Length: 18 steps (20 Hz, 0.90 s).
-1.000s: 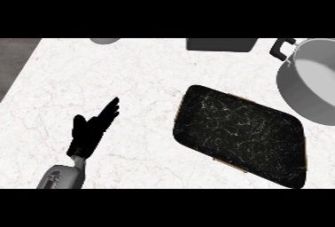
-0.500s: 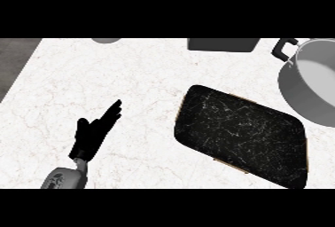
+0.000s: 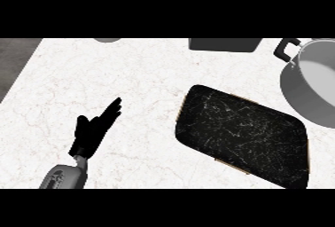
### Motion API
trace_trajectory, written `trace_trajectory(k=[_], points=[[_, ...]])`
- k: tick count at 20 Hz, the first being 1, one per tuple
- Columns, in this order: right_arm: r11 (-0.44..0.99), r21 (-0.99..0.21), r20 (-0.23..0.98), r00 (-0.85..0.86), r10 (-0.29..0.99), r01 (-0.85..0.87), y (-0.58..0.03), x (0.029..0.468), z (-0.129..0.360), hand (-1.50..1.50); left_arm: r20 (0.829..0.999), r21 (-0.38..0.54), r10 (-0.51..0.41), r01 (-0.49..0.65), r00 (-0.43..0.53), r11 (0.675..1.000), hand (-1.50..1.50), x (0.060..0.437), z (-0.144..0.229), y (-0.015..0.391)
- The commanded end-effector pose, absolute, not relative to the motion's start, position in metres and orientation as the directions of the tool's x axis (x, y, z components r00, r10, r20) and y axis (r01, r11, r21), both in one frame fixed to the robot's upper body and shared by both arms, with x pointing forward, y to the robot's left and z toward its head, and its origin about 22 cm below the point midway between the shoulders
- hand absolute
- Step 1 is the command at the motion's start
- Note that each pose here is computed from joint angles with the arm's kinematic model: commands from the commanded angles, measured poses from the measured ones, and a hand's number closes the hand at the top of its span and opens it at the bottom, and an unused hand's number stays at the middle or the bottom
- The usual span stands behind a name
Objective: Pick the lemon from the tray and place it in the pot
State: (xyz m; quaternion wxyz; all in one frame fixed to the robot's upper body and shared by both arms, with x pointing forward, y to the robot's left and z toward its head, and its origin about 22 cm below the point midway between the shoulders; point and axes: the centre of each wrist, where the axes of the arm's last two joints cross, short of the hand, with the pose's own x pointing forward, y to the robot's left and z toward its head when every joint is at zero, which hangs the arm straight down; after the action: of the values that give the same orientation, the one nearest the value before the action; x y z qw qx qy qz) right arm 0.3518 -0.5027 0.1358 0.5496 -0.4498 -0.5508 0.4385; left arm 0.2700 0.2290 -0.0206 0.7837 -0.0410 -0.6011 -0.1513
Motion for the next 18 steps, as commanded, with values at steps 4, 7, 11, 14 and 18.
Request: trace_trajectory(k=[4, 7, 11, 14, 18], points=[[0.101, -0.947, 0.051, 0.169, 0.984, -0.304, -0.478, 0.368, 0.109, 1.50, 0.951, 0.131, -0.206, 0.302, 0.232, 0.944, 0.00, 0.283, -0.009, 0.238], [0.144, -0.906, 0.033, 0.273, 0.961, -0.399, -0.450, 0.379, 0.082, -1.50, 0.957, 0.116, -0.191, 0.314, 0.218, 0.942, 0.00, 0.265, -0.021, 0.225], [0.193, -0.891, 0.108, 0.220, 0.969, -0.411, -0.431, 0.390, 0.078, -1.50, 0.951, 0.111, -0.188, 0.298, 0.244, 0.948, 0.00, 0.267, -0.023, 0.232], [0.414, -0.884, 0.386, 0.159, 0.909, -0.217, -0.429, 0.390, 0.076, -1.50, 0.956, 0.108, -0.179, 0.292, 0.231, 0.950, 0.00, 0.267, -0.016, 0.229], [0.663, -0.748, 0.663, 0.025, 0.748, -0.017, -0.421, 0.406, 0.108, -1.50, 0.957, 0.095, -0.163, 0.274, 0.238, 0.957, 0.00, 0.268, -0.020, 0.221]])
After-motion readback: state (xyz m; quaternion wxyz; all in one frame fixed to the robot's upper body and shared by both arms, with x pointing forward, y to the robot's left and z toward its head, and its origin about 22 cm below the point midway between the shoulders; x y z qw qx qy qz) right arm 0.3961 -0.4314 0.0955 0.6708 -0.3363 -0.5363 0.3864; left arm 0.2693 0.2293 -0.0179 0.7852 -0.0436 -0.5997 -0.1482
